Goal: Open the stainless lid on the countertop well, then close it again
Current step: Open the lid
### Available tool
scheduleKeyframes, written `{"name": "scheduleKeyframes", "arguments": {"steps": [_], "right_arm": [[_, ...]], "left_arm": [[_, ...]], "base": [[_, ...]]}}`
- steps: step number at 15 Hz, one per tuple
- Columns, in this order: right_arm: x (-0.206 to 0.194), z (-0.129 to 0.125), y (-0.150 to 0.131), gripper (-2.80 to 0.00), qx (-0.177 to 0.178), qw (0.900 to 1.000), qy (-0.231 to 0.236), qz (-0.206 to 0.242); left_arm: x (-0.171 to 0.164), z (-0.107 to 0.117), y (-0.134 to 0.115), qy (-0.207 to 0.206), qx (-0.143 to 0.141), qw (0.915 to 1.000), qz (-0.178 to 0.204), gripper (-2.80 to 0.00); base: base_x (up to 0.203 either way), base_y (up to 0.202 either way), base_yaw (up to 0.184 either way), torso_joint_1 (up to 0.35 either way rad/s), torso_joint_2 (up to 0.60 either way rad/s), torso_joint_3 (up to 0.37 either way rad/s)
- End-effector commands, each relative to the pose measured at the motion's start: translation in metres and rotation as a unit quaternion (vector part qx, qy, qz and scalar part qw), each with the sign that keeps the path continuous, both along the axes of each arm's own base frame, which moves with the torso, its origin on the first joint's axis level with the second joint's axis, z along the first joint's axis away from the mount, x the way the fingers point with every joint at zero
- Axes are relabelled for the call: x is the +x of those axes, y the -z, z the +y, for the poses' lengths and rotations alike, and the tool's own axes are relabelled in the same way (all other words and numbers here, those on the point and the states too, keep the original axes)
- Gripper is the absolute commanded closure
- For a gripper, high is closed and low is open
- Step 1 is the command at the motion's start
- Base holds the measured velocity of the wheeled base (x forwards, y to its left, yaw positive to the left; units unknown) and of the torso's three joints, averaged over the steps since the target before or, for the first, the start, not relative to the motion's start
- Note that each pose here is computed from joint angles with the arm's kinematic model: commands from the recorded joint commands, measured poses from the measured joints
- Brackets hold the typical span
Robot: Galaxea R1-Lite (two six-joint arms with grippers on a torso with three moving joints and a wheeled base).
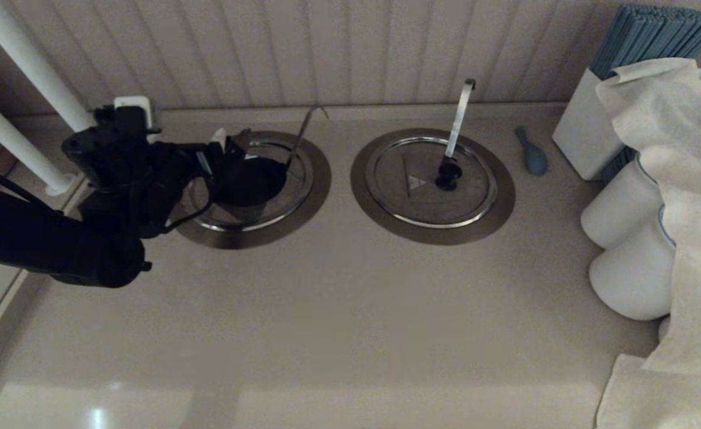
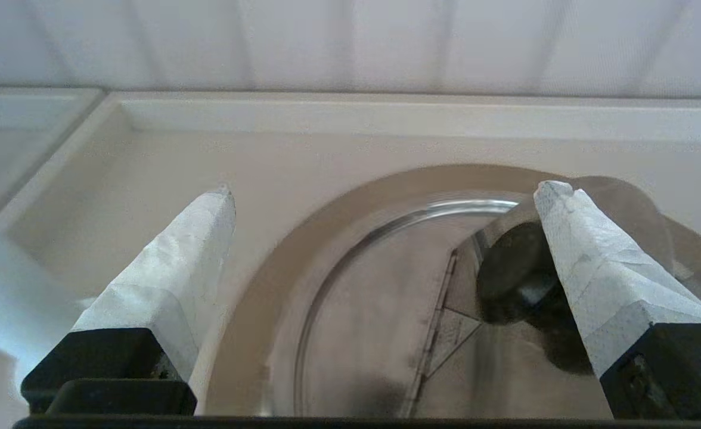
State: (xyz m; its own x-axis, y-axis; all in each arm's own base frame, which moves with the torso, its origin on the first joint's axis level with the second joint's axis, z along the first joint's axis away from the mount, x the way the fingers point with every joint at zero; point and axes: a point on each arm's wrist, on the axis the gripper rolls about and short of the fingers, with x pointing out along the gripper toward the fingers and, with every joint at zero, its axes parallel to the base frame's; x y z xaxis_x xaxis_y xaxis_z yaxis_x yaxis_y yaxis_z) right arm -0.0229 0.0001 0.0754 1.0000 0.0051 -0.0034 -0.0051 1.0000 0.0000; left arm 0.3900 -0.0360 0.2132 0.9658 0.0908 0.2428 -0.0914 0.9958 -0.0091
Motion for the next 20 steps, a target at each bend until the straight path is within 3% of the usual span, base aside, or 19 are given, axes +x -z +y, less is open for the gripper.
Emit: {"name": "scheduleKeyframes", "arguments": {"steps": [1, 13, 20], "right_arm": [[0.000, 0.000, 0.000, 0.00, 0.000, 1.000, -0.001, 0.000], [0.000, 0.000, 0.000, 0.00, 0.000, 1.000, -0.001, 0.000], [0.000, 0.000, 0.000, 0.00, 0.000, 1.000, -0.001, 0.001]], "left_arm": [[0.003, 0.005, 0.002, -0.005, 0.001, 1.0000, 0.003, -2.80], [0.008, 0.039, -0.009, -0.048, -0.001, 0.9988, -0.012, -2.80], [-0.010, 0.068, -0.048, -0.088, -0.009, 0.9951, -0.044, -2.80]], "base": [[0.000, 0.000, 0.000, 0.000, 0.00, 0.000], [0.000, 0.000, 0.000, 0.000, 0.00, 0.000], [0.000, 0.000, 0.000, 0.000, 0.00, 0.000]]}}
